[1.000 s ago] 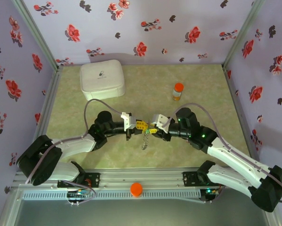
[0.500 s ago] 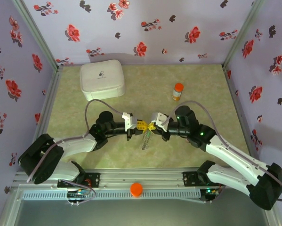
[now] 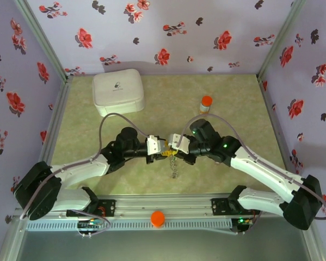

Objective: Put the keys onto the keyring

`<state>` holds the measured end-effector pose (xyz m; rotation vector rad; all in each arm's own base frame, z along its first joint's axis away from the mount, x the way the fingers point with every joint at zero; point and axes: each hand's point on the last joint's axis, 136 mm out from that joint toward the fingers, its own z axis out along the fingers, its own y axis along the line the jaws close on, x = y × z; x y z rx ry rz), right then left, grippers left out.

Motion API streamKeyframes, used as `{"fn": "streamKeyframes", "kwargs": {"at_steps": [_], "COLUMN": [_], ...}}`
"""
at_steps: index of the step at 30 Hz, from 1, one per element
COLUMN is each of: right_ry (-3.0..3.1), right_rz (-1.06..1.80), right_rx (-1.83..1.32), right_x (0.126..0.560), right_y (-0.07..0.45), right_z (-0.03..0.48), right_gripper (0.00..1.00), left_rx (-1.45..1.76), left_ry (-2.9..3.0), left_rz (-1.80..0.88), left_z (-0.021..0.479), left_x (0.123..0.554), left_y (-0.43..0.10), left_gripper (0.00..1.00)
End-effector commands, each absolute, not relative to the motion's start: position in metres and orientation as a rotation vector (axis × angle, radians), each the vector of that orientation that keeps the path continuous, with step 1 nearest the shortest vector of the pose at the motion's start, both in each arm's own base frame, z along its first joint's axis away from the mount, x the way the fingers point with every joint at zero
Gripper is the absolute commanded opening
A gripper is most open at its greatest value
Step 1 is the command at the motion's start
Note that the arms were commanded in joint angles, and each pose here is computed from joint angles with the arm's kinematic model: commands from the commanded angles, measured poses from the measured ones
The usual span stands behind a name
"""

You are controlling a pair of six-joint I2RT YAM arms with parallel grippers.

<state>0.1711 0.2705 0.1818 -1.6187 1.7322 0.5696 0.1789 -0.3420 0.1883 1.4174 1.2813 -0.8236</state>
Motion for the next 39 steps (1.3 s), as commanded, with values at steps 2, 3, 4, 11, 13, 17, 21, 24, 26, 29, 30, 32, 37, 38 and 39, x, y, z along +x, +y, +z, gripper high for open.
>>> {"fn": "streamKeyframes", "kwargs": {"at_steps": [2, 3, 4, 11, 13, 17, 21, 24, 26, 29, 30, 32, 37, 38, 39], "right_ry": [1.653, 1.653, 1.652, 1.653, 1.651, 1.648, 1.636, 1.626, 1.627, 1.621, 1.615, 1.602, 1.589, 1.588, 1.584], "right_rz": [0.560, 0.552, 0.550, 0.549, 0.546, 0.549, 0.587, 0.609, 0.612, 0.612, 0.606, 0.596, 0.711, 0.716, 0.716], "right_rx": [-1.600, -1.598, -1.595, -1.590, -1.586, -1.579, -1.568, -1.562, -1.555, -1.531, -1.517, -1.447, -1.265, -1.245, -1.231], "right_x": [0.172, 0.173, 0.173, 0.173, 0.173, 0.173, 0.171, 0.168, 0.168, 0.169, 0.169, 0.172, 0.173, 0.173, 0.173], "right_y": [0.277, 0.277, 0.277, 0.276, 0.276, 0.277, 0.283, 0.288, 0.289, 0.287, 0.286, 0.279, 0.262, 0.260, 0.258], "right_z": [0.203, 0.203, 0.203, 0.201, 0.201, 0.201, 0.200, 0.199, 0.197, 0.198, 0.199, 0.203, 0.215, 0.216, 0.217], "right_gripper": [0.00, 0.00, 0.00, 0.00, 0.00, 0.00, 0.00, 0.00, 0.00, 0.00, 0.02, 0.20, 0.34, 0.35, 0.36], "left_rx": [1.445, 1.456, 1.459, 1.473, 1.479, 1.481, 1.486, 1.485, 1.485, 1.466, 1.456, 1.426, 1.306, 1.271, 1.239], "left_ry": [1.252, 1.242, 1.243, 1.257, 1.260, 1.262, 1.254, 1.246, 1.238, 1.223, 1.217, 1.208, 1.167, 1.164, 1.155], "left_rz": [-0.783, -0.784, -0.784, -0.786, -0.786, -0.786, -0.804, -0.819, -0.832, -0.840, -0.843, -0.854, -0.892, -0.905, -0.916], "left_z": [0.190, 0.188, 0.187, 0.180, 0.178, 0.177, 0.179, 0.181, 0.183, 0.187, 0.188, 0.189, 0.194, 0.196, 0.200], "left_x": [0.179, 0.176, 0.176, 0.174, 0.174, 0.174, 0.173, 0.173, 0.172, 0.173, 0.173, 0.175, 0.182, 0.185, 0.187], "left_y": [-0.341, -0.340, -0.340, -0.339, -0.339, -0.339, -0.341, -0.344, -0.346, -0.347, -0.347, -0.348, -0.350, -0.350, -0.351], "left_gripper": [0.33, 0.34, 0.34, 0.19, 0.19, 0.23, 0.15, 0.11, 0.04, 0.00, 0.00, 0.00, 0.00, 0.00, 0.00]}}
